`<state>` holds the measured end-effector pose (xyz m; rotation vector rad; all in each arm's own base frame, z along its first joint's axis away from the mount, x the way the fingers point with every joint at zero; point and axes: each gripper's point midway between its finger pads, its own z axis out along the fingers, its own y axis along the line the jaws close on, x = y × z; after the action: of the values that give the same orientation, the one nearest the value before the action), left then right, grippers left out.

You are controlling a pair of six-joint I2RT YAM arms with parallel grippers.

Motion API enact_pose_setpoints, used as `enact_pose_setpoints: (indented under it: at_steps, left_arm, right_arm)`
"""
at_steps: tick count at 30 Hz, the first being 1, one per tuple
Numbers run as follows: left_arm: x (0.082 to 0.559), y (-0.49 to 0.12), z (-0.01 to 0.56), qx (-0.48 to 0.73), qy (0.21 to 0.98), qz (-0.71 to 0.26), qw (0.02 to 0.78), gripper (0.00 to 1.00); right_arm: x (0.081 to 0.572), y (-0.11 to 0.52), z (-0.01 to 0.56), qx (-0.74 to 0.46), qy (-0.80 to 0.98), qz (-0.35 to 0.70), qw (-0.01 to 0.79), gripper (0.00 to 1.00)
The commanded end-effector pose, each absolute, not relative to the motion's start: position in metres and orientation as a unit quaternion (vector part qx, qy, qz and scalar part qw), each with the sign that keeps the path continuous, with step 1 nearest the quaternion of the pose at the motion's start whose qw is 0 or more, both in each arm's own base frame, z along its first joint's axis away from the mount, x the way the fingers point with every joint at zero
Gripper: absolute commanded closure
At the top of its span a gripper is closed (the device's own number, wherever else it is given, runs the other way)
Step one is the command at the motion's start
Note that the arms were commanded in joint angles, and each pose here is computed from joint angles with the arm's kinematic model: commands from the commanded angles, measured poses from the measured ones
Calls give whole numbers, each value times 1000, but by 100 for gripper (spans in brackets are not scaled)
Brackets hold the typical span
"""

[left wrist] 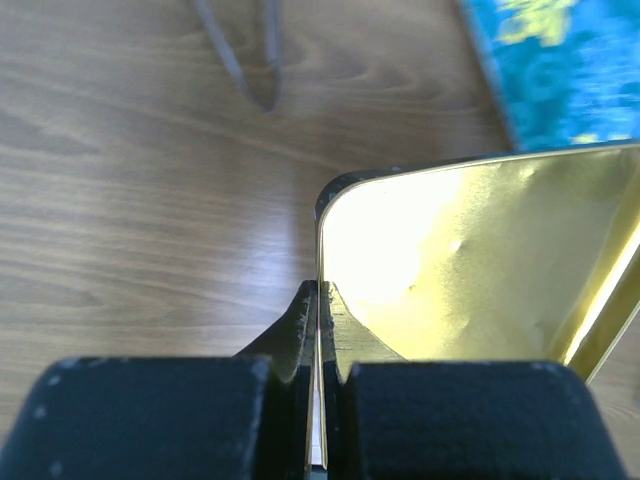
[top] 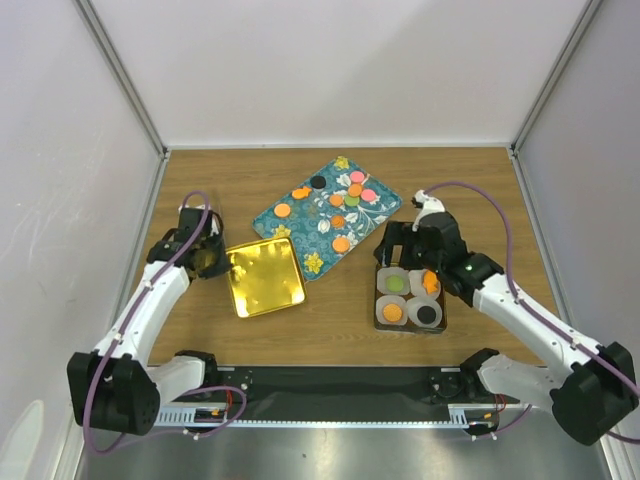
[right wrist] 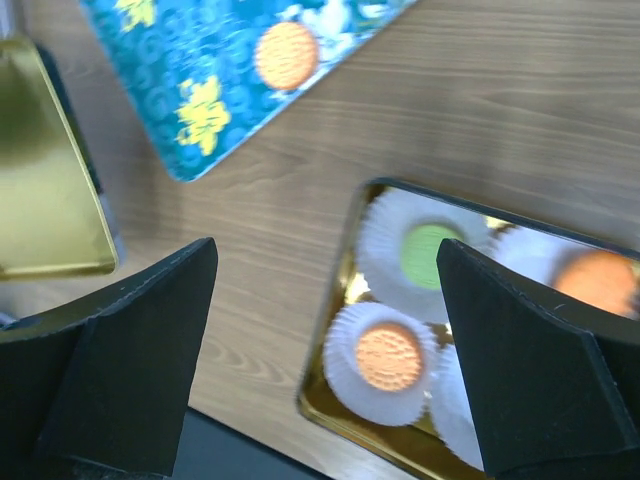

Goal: Pack the cookies

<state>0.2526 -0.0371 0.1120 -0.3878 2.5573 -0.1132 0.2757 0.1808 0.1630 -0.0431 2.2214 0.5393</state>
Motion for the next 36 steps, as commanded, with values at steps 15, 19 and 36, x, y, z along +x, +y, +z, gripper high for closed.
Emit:
enact_pose_setpoints:
  at_steps: [15, 19, 36]
  left_arm:
    - [287, -139, 186, -61, 915, -201, 345, 100]
    - [295, -162, 194, -47, 908, -228, 350, 100]
    - [297, -219, 215, -1, 875, -321, 362, 99]
  right_arm:
    - [269, 296, 211, -112, 848, 344, 388, 2]
    - [269, 303, 208, -114, 848, 351, 380, 2]
    - [269, 291, 234, -84, 824, 443, 343, 42]
